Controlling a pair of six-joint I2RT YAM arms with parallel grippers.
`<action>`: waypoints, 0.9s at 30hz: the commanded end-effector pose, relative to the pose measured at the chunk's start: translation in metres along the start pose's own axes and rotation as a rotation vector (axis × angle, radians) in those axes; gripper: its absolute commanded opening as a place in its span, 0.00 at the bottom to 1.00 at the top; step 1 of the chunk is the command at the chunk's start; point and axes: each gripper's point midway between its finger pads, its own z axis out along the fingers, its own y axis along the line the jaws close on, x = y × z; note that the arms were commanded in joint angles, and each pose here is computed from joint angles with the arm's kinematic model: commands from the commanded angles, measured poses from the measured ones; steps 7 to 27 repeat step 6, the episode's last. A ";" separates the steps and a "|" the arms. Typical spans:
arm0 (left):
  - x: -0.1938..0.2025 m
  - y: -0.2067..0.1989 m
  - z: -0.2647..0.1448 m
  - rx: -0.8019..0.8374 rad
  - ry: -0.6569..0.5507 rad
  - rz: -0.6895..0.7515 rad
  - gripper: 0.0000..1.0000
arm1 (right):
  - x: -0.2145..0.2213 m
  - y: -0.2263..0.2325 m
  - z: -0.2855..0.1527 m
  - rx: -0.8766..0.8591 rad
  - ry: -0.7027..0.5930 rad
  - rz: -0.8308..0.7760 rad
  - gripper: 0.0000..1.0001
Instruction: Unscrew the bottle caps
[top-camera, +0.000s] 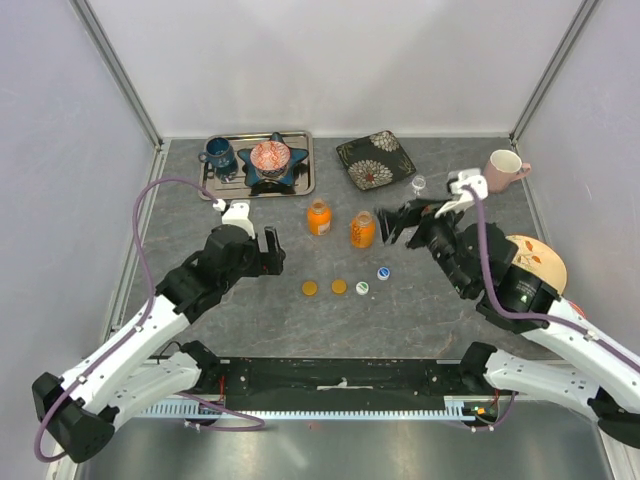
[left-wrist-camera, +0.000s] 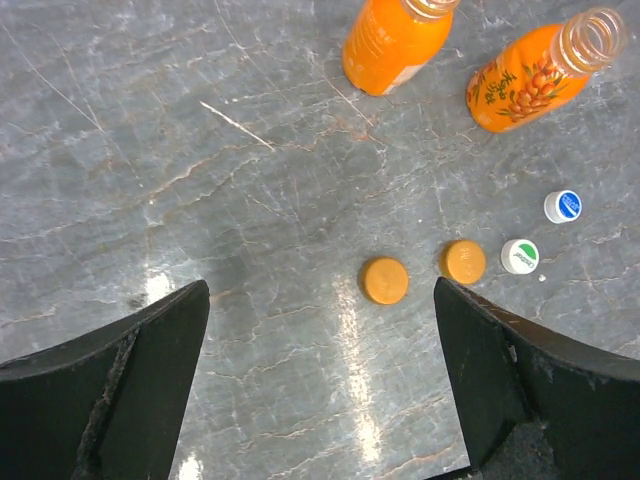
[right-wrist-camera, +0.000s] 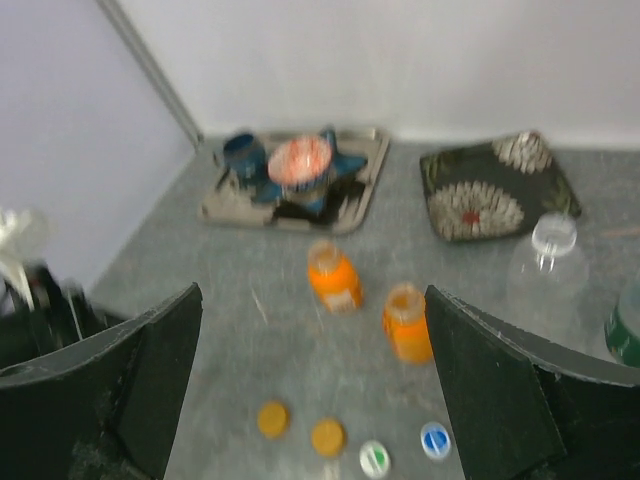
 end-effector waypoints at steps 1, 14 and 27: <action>-0.025 -0.026 -0.005 0.089 -0.051 -0.121 0.99 | 0.073 -0.005 -0.022 -0.044 0.230 -0.087 0.98; -0.023 -0.030 -0.005 0.118 -0.050 -0.116 0.99 | 0.080 -0.012 -0.028 -0.036 0.218 -0.070 0.98; -0.023 -0.030 -0.005 0.118 -0.050 -0.116 0.99 | 0.080 -0.012 -0.028 -0.036 0.218 -0.070 0.98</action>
